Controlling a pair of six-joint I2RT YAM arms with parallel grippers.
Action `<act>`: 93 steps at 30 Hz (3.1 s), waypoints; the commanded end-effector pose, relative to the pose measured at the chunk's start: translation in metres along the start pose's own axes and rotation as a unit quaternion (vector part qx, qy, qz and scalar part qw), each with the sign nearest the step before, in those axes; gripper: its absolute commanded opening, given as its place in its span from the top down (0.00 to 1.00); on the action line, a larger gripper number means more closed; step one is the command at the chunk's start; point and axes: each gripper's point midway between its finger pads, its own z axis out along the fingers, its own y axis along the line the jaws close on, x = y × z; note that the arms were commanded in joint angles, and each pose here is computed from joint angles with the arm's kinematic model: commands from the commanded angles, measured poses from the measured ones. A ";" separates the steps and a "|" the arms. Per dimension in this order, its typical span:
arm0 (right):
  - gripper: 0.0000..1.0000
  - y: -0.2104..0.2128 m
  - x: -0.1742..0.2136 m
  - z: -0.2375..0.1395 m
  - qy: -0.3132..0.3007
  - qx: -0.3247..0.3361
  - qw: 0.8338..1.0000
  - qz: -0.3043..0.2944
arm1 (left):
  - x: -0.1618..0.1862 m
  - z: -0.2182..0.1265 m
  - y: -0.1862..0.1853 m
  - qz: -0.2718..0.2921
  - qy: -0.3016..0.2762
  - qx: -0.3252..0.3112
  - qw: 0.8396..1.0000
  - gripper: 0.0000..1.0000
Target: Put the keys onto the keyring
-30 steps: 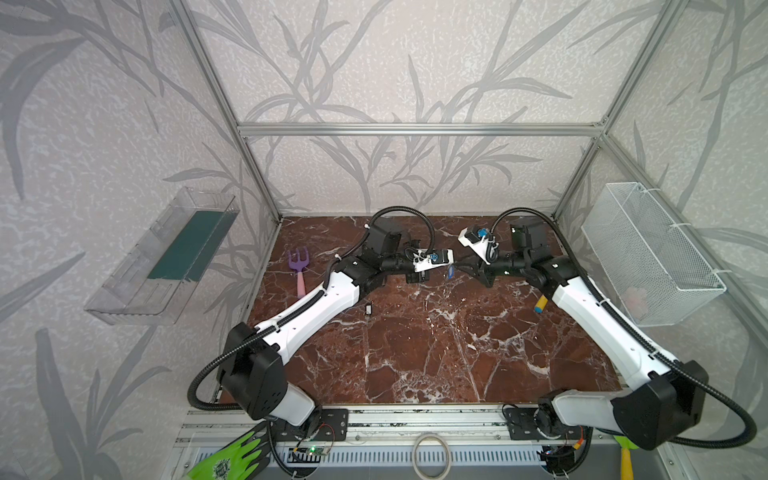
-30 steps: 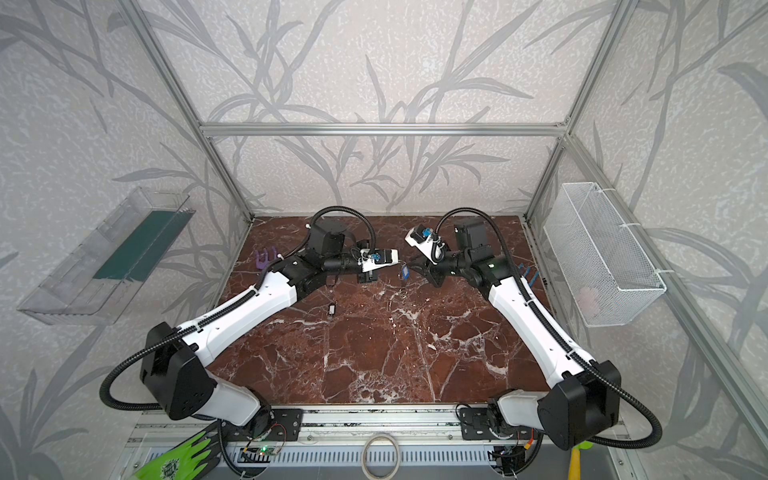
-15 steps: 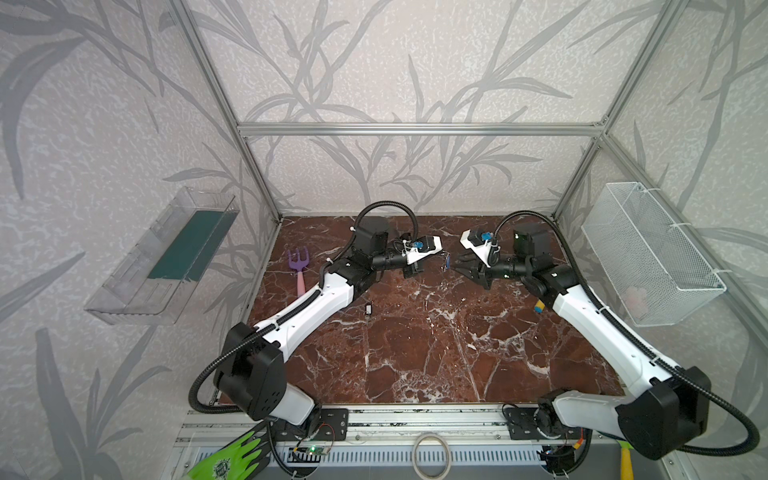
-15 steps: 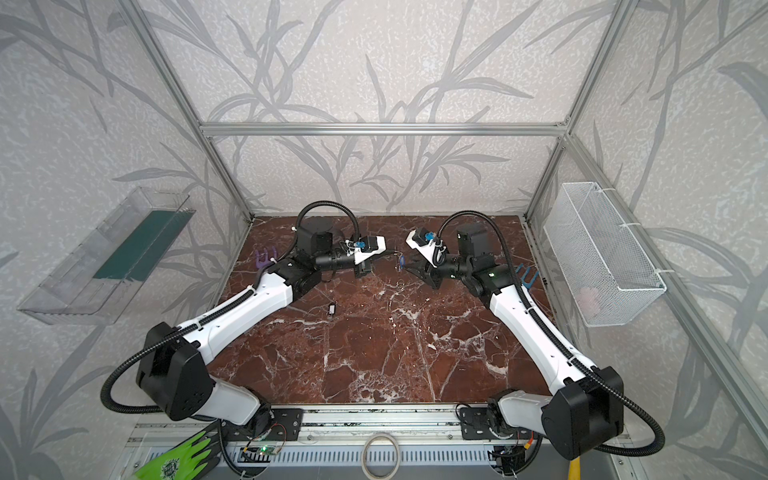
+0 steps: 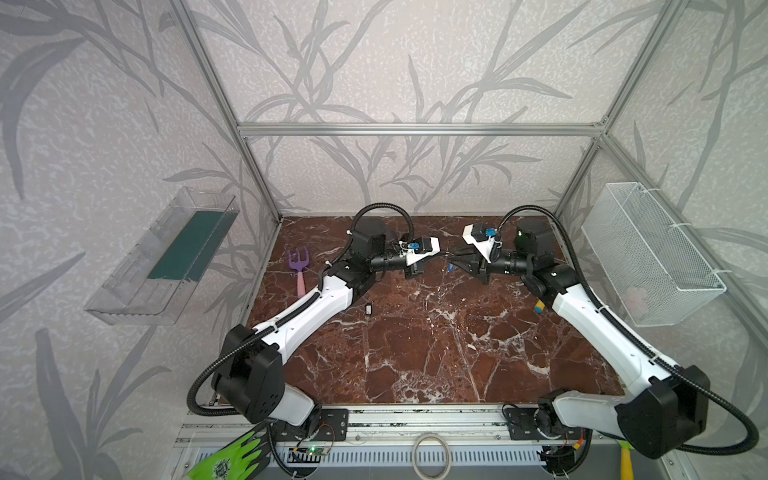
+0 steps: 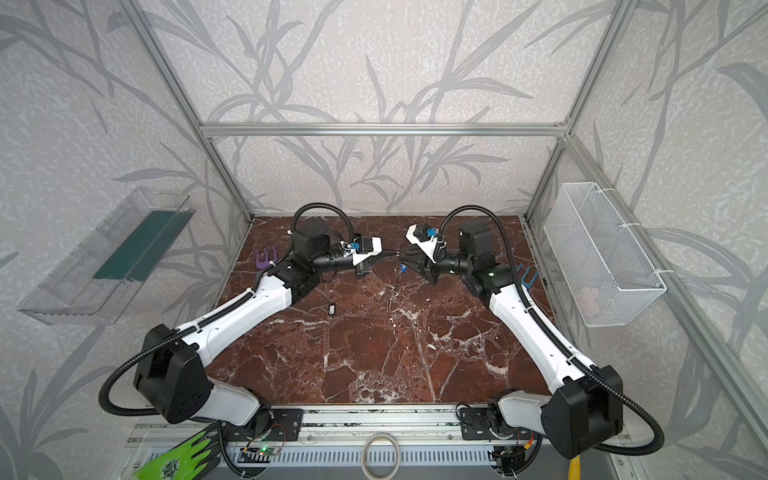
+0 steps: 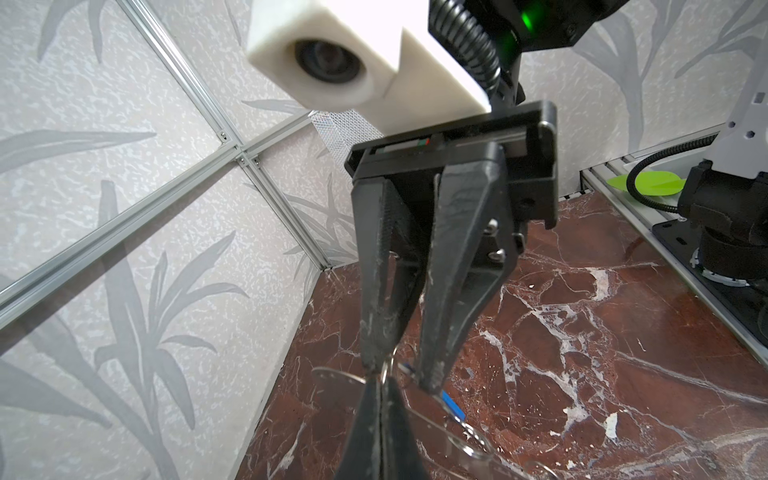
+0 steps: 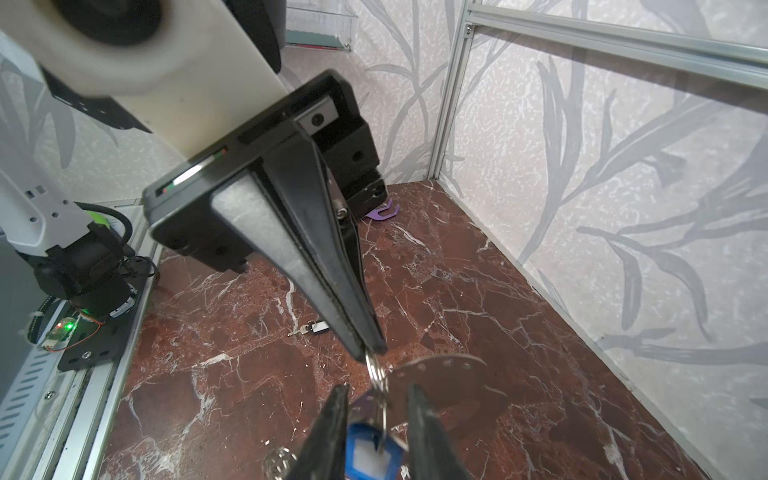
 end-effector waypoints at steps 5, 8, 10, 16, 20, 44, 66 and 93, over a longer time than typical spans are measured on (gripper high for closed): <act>0.98 0.005 -0.017 -0.002 -0.024 -0.019 0.999 -0.019 | -0.023 -0.008 -0.001 0.020 -0.028 0.002 0.999 1.00; 1.00 0.005 -0.018 -0.004 -0.022 -0.014 0.999 -0.026 | -0.020 -0.008 0.000 0.021 -0.022 0.002 1.000 1.00; 1.00 0.005 -0.015 -0.005 -0.012 -0.012 1.000 -0.025 | -0.016 -0.006 0.000 0.026 -0.010 0.000 1.000 1.00; 1.00 0.007 -0.006 -0.006 0.038 -0.006 0.999 -0.023 | 0.000 -0.002 -0.008 0.072 0.072 0.017 0.995 0.83; 1.00 0.009 0.001 -0.004 0.066 -0.008 0.998 -0.023 | 0.007 -0.001 -0.011 0.097 0.108 0.027 0.989 0.78; 1.00 0.012 0.006 -0.001 0.079 -0.010 0.995 -0.056 | 0.025 0.012 -0.019 0.122 0.173 0.071 0.975 0.82; 0.78 0.011 0.014 0.001 0.078 0.003 0.994 -0.080 | 0.014 0.021 -0.010 0.105 0.142 0.063 0.982 1.00; 0.67 -0.026 -0.011 -0.014 -0.015 0.124 0.992 -0.023 | -0.013 0.010 0.031 0.019 0.040 -0.044 0.998 1.00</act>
